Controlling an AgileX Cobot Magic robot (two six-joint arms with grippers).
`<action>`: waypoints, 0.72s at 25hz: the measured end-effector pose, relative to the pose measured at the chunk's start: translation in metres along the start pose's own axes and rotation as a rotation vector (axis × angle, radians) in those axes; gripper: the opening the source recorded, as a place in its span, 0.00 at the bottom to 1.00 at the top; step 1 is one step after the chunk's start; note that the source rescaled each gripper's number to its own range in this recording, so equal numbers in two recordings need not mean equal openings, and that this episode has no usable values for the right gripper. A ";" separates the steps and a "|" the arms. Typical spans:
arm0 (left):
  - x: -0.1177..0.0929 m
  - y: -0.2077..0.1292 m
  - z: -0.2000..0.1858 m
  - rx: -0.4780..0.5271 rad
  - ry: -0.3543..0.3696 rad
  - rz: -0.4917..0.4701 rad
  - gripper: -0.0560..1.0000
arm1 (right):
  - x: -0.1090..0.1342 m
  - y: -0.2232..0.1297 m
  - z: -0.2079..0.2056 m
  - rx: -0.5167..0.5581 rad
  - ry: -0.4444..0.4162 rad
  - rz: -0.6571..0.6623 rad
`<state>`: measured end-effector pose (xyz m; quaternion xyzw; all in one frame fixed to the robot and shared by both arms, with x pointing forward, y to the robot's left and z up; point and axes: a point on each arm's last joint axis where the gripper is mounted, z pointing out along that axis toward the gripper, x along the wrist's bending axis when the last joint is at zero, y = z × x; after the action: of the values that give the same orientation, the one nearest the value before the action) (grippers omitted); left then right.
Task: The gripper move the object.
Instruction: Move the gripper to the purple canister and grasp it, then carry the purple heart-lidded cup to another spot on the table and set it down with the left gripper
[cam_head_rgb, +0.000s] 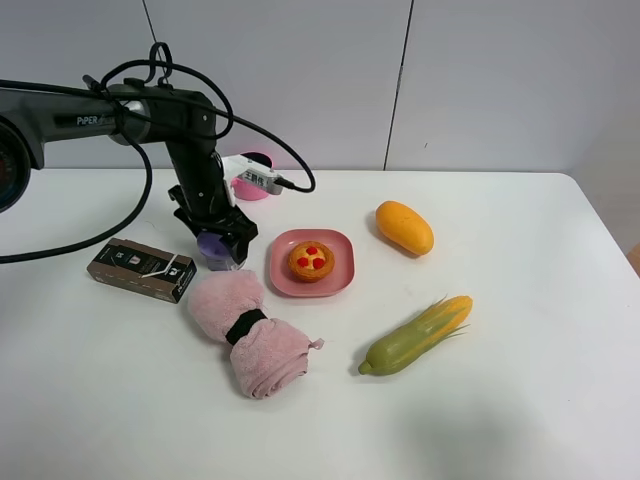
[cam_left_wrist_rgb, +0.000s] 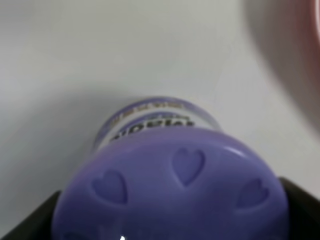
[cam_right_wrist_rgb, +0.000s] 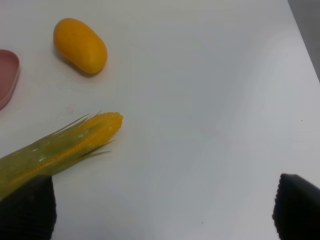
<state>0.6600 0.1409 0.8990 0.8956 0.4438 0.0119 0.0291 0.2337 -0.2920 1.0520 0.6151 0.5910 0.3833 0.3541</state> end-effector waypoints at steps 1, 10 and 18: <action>0.000 -0.001 0.000 0.009 -0.002 0.001 0.07 | 0.000 0.000 0.000 0.000 0.000 0.000; -0.022 0.003 -0.059 0.003 0.086 0.168 0.07 | 0.000 0.000 0.000 0.000 0.000 0.000; -0.136 0.032 -0.178 -0.330 0.135 0.430 0.07 | 0.000 0.000 0.000 0.000 0.000 0.000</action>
<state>0.5941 0.0209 1.0792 0.9494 0.2367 0.1497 0.1420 0.2337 -0.2920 1.0520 0.6151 0.5910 0.3833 0.3541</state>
